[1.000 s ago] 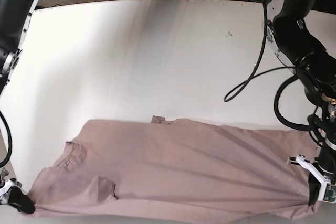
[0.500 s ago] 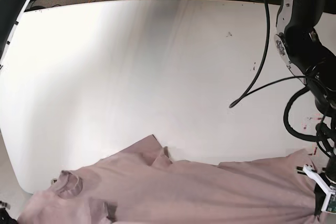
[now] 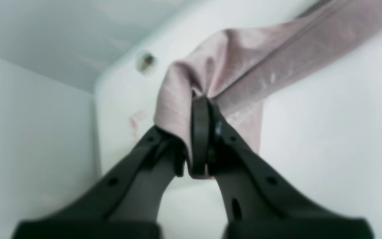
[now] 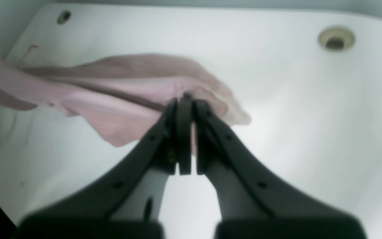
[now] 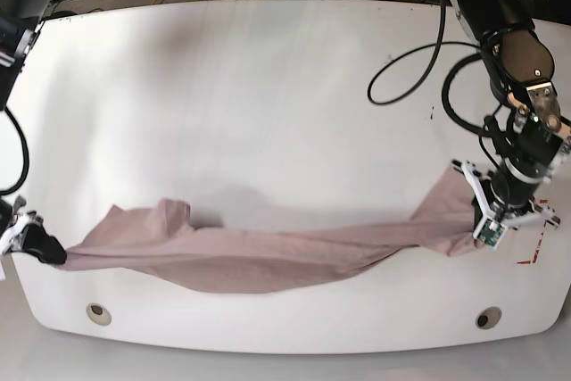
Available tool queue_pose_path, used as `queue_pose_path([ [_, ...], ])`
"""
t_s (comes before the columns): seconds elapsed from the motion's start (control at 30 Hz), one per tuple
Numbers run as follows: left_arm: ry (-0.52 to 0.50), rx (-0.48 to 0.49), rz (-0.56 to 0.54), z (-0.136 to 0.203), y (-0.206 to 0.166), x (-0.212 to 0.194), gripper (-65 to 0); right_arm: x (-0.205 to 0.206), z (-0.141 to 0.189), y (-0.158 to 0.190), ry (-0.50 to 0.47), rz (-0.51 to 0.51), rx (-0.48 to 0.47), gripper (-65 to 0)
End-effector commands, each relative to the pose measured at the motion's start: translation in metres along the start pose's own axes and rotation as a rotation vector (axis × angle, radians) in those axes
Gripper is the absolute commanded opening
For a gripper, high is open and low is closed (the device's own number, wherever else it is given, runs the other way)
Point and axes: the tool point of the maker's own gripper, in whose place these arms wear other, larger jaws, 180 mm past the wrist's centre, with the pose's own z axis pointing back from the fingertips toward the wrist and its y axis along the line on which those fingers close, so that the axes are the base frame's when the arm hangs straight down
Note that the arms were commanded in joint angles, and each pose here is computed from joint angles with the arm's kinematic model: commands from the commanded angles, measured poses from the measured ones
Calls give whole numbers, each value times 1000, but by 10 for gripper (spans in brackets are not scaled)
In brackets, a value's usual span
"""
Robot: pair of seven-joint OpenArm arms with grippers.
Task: Fold the T-shirt properly
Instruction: 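Swing the held shirt back across the table and lay it down, then adjust the right gripper's grip on the shirt corner while holding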
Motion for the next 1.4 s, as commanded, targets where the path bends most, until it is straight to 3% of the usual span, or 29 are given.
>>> queue_pose_path([
  [0.0,23,-4,-14,6,-7,-14,-644,-8,21,-5,-18,18,-38,-650],
  [0.17,143,-95,-17,15,-44,-65,-646,-76,30,-1,70,-42,-48,-650],
  [0.33,182,-191,-17,32,-82,-104,-646,-136,47,5,147,-101,-72,-650],
  [0.67,304,-282,-131,69,-92,-164,-646,-222,88,19,273,-208,-122,-650],
  [0.87,380,-327,-176,87,-96,-189,-646,-252,96,33,323,-247,-115,-650],
  [1.17,361,-307,-107,83,-102,-185,-646,-241,74,48,247,-257,-75,-650],
  [1.37,342,-231,-59,75,-81,-179,-646,-227,52,49,189,-273,-44,-561],
])
